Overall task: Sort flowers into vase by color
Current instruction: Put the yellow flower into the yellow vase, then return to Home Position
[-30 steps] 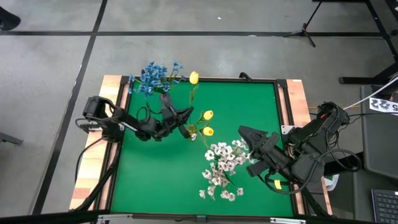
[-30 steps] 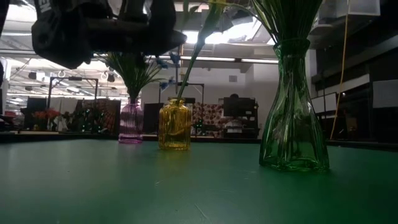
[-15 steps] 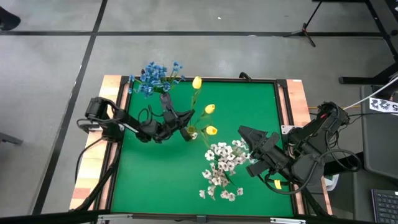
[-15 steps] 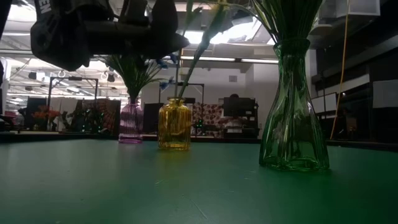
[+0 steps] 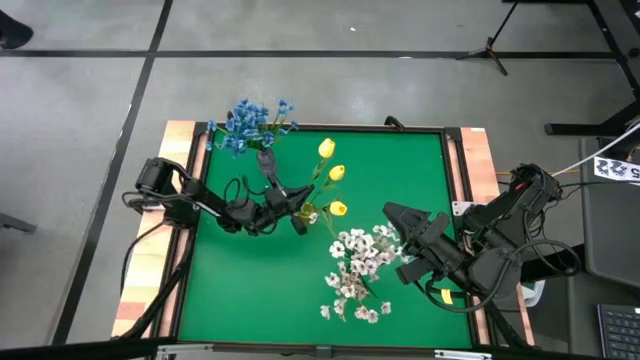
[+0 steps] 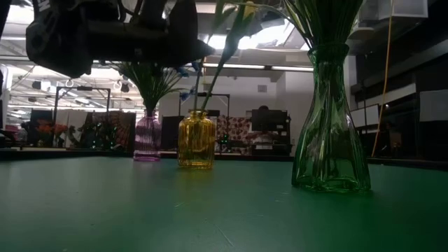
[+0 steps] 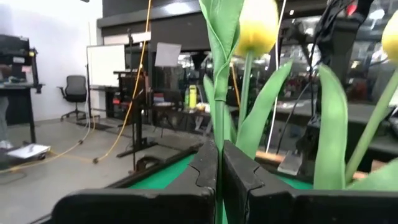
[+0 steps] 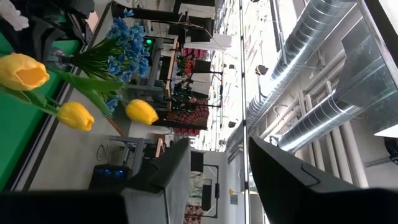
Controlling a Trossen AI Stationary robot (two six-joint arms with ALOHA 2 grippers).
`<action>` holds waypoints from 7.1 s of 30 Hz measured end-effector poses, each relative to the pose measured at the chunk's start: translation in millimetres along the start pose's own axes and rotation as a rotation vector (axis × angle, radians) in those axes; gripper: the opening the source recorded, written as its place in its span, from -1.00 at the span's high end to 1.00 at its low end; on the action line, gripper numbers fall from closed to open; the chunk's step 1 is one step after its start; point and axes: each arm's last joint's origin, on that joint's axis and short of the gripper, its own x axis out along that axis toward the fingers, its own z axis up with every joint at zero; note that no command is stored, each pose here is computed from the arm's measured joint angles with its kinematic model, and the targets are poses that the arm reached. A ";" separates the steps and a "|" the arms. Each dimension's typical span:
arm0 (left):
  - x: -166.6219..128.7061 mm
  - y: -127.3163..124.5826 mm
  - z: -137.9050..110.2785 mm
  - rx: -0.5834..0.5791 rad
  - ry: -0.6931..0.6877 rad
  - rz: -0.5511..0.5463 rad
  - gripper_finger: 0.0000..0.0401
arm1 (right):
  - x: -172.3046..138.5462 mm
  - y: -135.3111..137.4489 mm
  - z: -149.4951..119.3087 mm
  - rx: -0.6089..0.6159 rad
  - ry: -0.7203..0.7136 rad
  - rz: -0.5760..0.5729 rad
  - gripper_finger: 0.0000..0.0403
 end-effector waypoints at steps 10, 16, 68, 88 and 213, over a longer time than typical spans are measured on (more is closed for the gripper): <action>-4.0 4.2 -13.7 0.008 0.075 0.022 0.99 | -0.1 0.0 0.0 0.000 0.000 0.000 0.20; -7.2 5.4 -26.9 -0.046 0.114 0.029 0.99 | 0.0 -0.1 0.0 0.001 0.000 0.000 0.20; -10.0 8.9 -0.5 0.096 0.109 0.164 -0.05 | -0.8 -0.1 -5.2 0.055 -0.028 0.005 0.20; -71.0 30.8 142.7 -0.151 -0.102 0.006 -0.05 | -15.0 -26.7 -124.2 0.579 -0.324 0.195 0.20; -192.3 100.3 85.1 -0.462 -0.238 -1.524 -0.05 | -40.1 236.0 -216.2 1.134 -1.145 0.239 0.20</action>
